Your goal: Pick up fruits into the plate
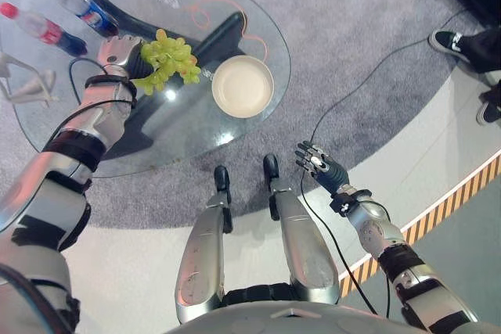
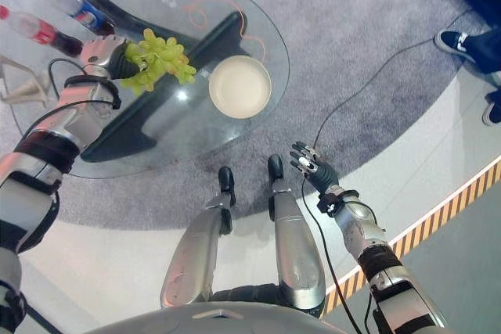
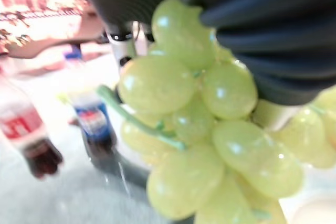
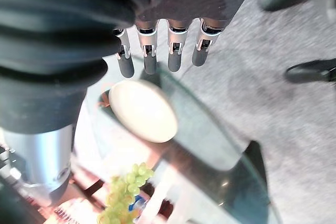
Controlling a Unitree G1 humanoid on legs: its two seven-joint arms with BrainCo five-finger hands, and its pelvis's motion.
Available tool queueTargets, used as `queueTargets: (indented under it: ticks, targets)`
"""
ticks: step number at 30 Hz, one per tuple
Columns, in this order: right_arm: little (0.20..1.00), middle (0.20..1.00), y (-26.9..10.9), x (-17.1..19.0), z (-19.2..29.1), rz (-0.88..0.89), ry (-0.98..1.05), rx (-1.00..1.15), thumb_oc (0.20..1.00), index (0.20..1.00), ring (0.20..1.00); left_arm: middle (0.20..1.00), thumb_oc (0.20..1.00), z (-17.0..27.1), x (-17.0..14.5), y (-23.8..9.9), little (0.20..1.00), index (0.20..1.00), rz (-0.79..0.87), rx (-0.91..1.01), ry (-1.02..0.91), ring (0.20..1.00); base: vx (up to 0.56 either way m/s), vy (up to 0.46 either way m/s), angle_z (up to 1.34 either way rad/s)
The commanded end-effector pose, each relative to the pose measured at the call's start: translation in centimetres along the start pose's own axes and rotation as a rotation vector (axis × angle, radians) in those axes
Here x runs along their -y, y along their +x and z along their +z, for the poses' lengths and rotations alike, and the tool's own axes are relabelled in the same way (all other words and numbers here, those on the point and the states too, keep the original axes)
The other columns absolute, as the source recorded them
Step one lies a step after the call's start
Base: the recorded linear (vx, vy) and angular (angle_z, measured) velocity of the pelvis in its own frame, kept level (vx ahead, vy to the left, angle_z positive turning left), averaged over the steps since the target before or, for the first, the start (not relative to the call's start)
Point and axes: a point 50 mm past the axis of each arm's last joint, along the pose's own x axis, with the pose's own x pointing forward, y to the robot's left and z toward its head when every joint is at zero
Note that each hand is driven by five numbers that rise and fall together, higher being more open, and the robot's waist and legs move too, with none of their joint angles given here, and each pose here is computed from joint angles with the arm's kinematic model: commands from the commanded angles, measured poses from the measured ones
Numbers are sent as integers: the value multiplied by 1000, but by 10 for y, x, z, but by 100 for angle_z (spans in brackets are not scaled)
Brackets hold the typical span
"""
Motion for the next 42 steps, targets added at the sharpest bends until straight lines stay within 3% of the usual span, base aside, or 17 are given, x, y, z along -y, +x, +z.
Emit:
queueTargets:
  ticks: [1, 8, 15, 24, 31, 37, 42]
  targets:
    - [1000, 1000, -22, 8, -4, -31, 16, 31, 1000, 1000, 1000, 200, 200, -9, -23, -3, 200, 200, 120, 6, -101, 200, 70, -37, 7]
    - [1000, 1000, -31, 1, -3, -20, -44, 63, 1000, 1000, 1000, 200, 200, -6, -24, -23, 200, 200, 35, 131, -159, 200, 102, -43, 12]
    - [1000, 1000, -35, -9, 33, 114, -205, 116, 1000, 1000, 1000, 200, 200, 13, -27, -46, 200, 200, -221, 328, -99, 200, 110, -48, 8]
    - [1000, 1000, -43, -19, 111, 375, -428, 54, 1000, 1000, 1000, 200, 200, 41, -56, -60, 200, 200, -426, 576, 128, 200, 53, -65, 19]
    - [1000, 1000, -37, -37, 149, 482, -627, -29, 1000, 1000, 1000, 200, 200, 71, -59, -67, 200, 200, -544, 755, 271, 200, -44, -27, 9]
    - [1000, 1000, -23, -52, 143, 606, -575, -153, 1000, 1000, 1000, 200, 200, 99, -58, -77, 200, 200, -577, 944, 331, 200, -51, -8, 4]
    - [1000, 1000, -9, -69, 112, 744, -379, -248, 1000, 1000, 1000, 200, 200, 131, -59, -86, 200, 200, -530, 1122, 310, 200, -43, 20, 17]
